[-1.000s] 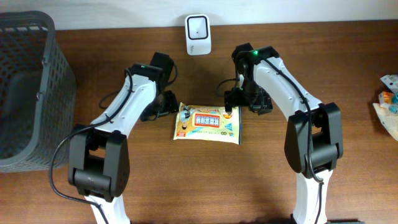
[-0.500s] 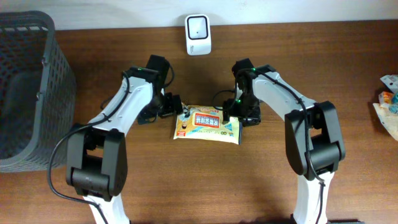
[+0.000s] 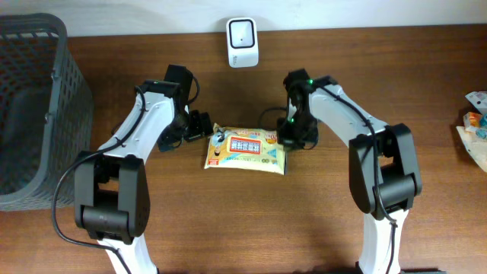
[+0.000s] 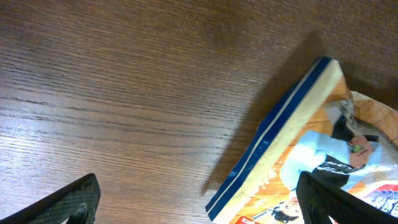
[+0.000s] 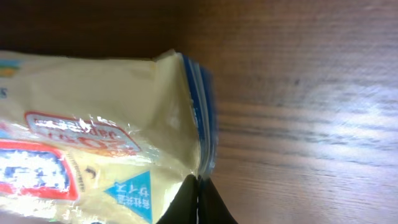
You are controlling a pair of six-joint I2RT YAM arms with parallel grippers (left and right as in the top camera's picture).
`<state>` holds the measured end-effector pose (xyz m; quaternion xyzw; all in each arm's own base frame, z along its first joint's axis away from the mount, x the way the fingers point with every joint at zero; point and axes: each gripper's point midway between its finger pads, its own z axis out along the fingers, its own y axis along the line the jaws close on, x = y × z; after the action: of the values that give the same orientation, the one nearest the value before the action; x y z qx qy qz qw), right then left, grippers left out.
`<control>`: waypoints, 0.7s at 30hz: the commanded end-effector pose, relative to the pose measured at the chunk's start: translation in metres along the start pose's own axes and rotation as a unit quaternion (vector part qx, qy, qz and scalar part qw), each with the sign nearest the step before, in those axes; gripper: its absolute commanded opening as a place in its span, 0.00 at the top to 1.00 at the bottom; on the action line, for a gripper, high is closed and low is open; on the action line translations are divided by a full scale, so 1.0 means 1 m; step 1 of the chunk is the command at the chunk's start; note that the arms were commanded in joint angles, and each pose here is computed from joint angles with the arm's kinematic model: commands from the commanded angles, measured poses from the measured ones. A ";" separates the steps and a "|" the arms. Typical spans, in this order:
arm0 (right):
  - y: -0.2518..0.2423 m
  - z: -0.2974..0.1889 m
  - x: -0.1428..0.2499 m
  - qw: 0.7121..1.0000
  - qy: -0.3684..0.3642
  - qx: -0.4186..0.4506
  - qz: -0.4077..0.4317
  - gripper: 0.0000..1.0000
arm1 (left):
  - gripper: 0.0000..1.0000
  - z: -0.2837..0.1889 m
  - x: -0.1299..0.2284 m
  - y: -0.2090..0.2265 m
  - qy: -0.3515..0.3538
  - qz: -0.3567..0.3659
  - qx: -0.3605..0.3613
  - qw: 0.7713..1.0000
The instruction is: Scan the item barcode
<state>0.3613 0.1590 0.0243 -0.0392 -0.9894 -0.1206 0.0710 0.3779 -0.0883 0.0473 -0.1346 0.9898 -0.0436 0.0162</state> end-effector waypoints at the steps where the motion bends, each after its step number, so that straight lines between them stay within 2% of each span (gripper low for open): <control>1: 0.018 -0.054 -0.022 0.998 -0.064 0.003 -0.014 0.96 | 0.01 0.002 0.002 0.001 0.004 0.008 -0.002 1.000; 7: 0.032 -0.121 -0.022 0.993 -0.113 0.002 -0.037 0.96 | 0.01 0.011 0.007 -0.005 0.011 0.032 0.019 0.999; 12: 0.032 -0.132 -0.015 0.993 -0.115 0.004 -0.039 0.96 | 0.01 0.017 0.008 -0.006 0.009 0.035 0.023 0.999; 13: 0.032 -0.130 -0.015 0.993 -0.113 0.005 -0.039 0.91 | 0.01 0.017 0.008 -0.006 0.009 0.035 0.023 0.999; 14: 0.031 -0.129 -0.015 0.993 -0.111 0.005 -0.039 0.73 | 0.01 0.016 0.009 -0.008 0.012 0.040 0.031 0.999; 16: 0.030 -0.126 -0.016 0.993 -0.107 0.007 -0.038 0.31 | 0.01 0.015 0.011 -0.020 0.018 0.068 0.064 0.995; 17: 0.030 -0.123 -0.016 0.994 -0.105 0.008 -0.037 0.01 | 0.01 0.014 0.012 -0.026 0.020 0.081 0.082 0.993; 21: 0.024 -0.119 -0.019 0.994 -0.103 0.021 -0.034 0.01 | 0.01 0.012 0.013 -0.042 0.024 0.086 0.126 0.988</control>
<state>0.3964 0.1566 0.1483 -0.0197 -0.9923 -0.1168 -0.0363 0.3800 -0.1139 0.0373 -0.0723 0.9903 -0.1163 0.0218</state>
